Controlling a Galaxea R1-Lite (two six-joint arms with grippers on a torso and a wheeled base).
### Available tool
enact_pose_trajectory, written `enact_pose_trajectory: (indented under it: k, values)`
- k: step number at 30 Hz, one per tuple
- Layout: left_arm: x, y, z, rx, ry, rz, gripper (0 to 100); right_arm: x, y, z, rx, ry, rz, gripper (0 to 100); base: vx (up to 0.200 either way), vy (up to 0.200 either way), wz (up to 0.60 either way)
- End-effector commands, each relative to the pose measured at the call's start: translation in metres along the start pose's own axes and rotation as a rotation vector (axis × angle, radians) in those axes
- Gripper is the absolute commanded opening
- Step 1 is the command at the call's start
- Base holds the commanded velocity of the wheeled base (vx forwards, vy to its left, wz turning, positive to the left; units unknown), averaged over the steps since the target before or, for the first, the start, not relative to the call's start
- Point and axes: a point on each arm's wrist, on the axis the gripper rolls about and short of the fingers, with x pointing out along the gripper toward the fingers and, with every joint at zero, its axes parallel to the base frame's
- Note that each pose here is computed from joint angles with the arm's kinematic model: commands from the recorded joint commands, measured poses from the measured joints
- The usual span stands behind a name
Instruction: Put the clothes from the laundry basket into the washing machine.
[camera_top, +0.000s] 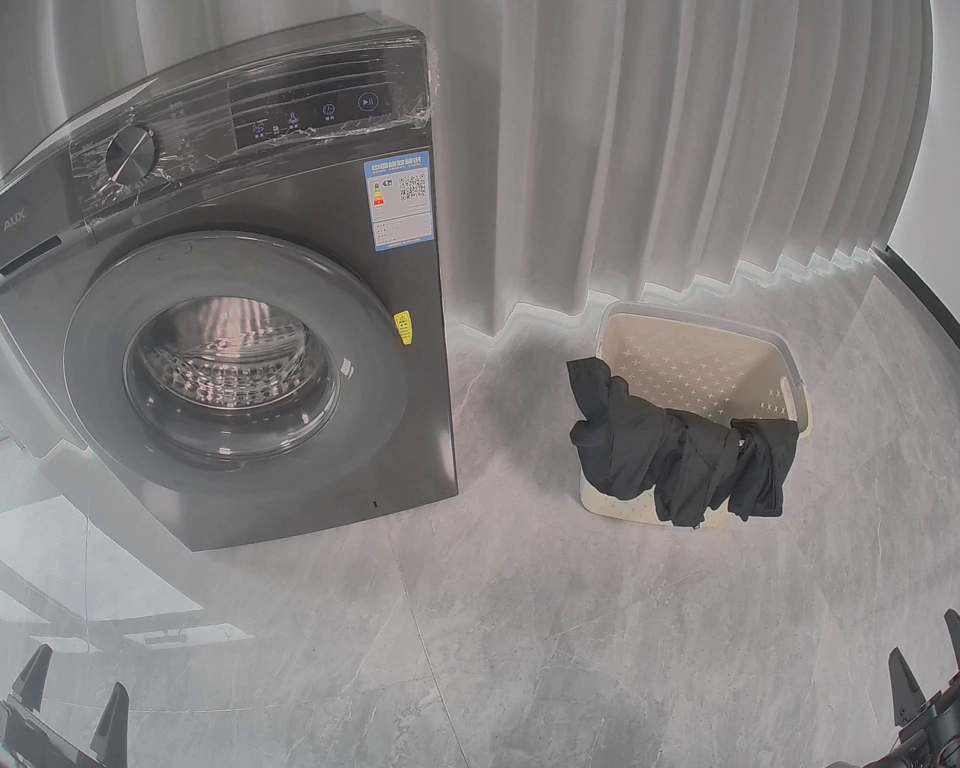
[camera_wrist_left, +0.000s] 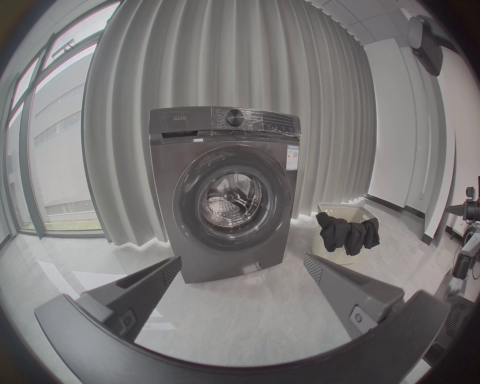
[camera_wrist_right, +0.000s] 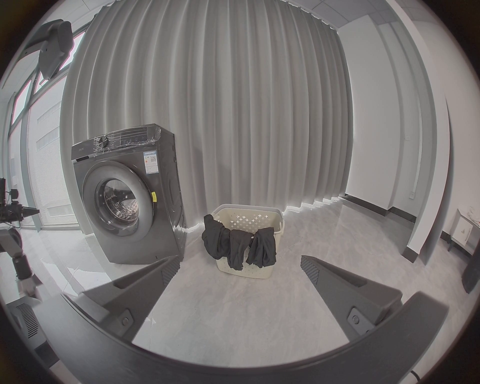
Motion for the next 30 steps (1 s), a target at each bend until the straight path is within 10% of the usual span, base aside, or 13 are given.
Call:
enact_pose_trajectory:
  k: [1,30]
  values:
    - [0.0002,0.0000,-0.0052,0.000,0.003,0.001,100,0.0005,0.0000,-0.0051,0.000,0.007,0.001,100,0.000,-0.200,0.00]
    - [0.0002,0.0001,-0.0052,-0.002,0.003,-0.001,100,0.0005,0.0000,-0.0051,0.001,0.007,0.001,100,0.041,-0.021,0.00]
